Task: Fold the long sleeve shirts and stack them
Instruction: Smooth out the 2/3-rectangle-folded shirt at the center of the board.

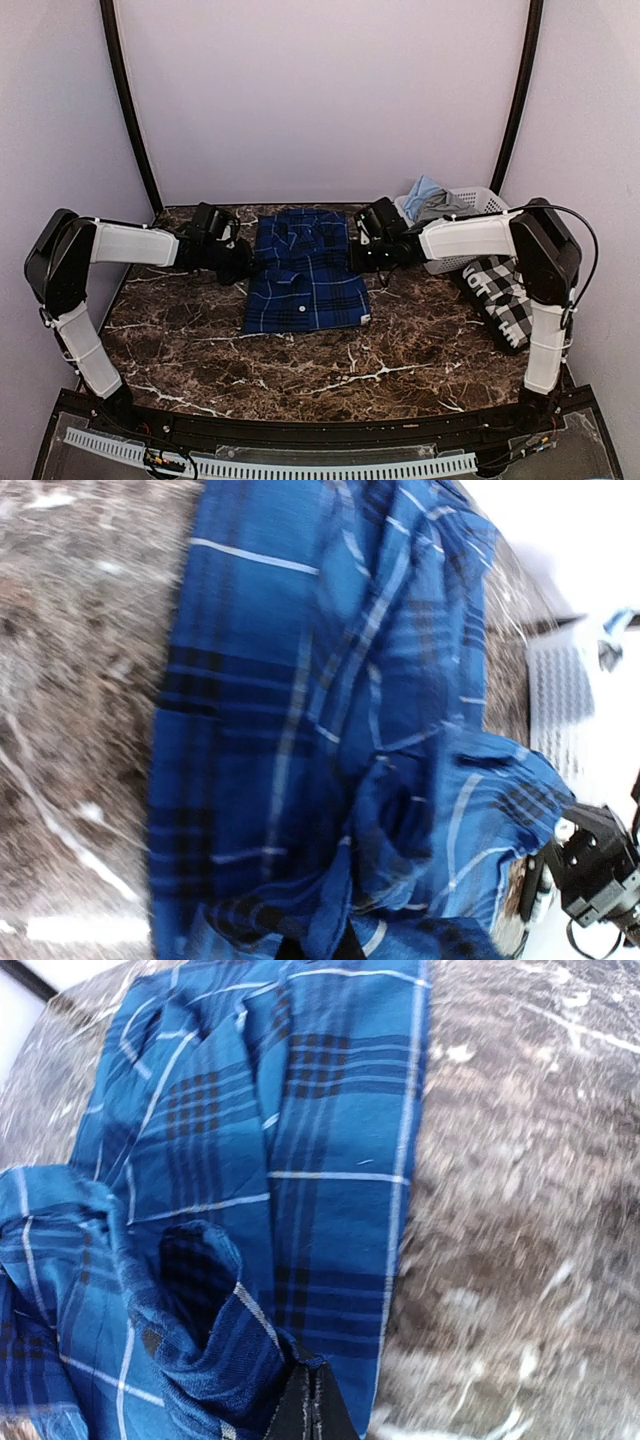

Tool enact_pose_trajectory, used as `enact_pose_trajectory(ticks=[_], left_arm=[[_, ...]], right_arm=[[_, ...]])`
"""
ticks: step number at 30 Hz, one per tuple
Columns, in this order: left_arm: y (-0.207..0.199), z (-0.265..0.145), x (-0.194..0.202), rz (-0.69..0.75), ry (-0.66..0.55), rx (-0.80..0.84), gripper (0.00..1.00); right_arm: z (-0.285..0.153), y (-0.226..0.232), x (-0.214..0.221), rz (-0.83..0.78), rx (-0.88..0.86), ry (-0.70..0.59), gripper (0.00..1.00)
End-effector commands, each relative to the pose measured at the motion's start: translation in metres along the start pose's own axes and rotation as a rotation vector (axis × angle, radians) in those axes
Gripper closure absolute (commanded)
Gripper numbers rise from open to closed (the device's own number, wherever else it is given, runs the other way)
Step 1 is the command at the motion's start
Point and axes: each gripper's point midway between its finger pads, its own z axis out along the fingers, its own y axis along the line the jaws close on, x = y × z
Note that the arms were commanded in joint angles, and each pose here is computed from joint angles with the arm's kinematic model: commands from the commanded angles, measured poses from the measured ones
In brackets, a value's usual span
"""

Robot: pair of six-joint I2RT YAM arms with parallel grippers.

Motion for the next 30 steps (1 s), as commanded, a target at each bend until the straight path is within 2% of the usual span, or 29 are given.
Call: enact_pose_trajectory(ticks=[1,4,6,7,9,12,15,18,22,27,30], left_arm=[[0.003,0.0,-0.017,-0.071,-0.025,-0.02,1.0],[0.005,0.0,-0.021,-0.084,-0.054,-0.027,1.0],[0.001,0.0,-0.025,-0.066,-0.069,-0.006,0.9],[-0.003,0.0,-0.028,-0.053,-0.08,0.01,0.83],[-0.009,-0.001,-0.031,-0.03,-0.09,0.035,0.75],[-0.018,-0.004,-0.037,0.004,-0.107,0.058,0.65],[-0.029,-0.011,-0.045,0.033,-0.131,0.08,0.54],[-0.036,-0.022,-0.055,0.055,-0.164,0.092,0.42],[-0.048,-0.03,-0.067,0.098,-0.177,0.145,0.35],[-0.059,-0.031,-0.07,0.145,-0.161,0.173,0.36],[-0.062,-0.035,-0.067,0.154,-0.147,0.176,0.43]], right_arm=[[0.011,-0.013,-0.033,0.015,0.013,-0.061,1.0],[0.02,-0.023,-0.033,0.016,0.036,-0.046,1.0],[0.022,-0.025,-0.032,0.006,0.04,-0.036,0.97],[0.022,-0.026,-0.033,0.001,0.043,-0.033,0.91],[0.021,-0.027,-0.036,-0.014,0.054,-0.033,0.77],[0.014,-0.031,-0.046,-0.034,0.085,-0.048,0.61],[0.002,-0.037,-0.06,-0.04,0.112,-0.068,0.54],[-0.015,-0.036,-0.071,-0.05,0.117,-0.095,0.52],[-0.032,-0.026,-0.069,-0.054,0.08,-0.103,0.52],[-0.044,0.004,-0.049,-0.094,-0.002,-0.093,0.57],[-0.04,0.026,-0.031,-0.112,-0.093,-0.055,0.64]])
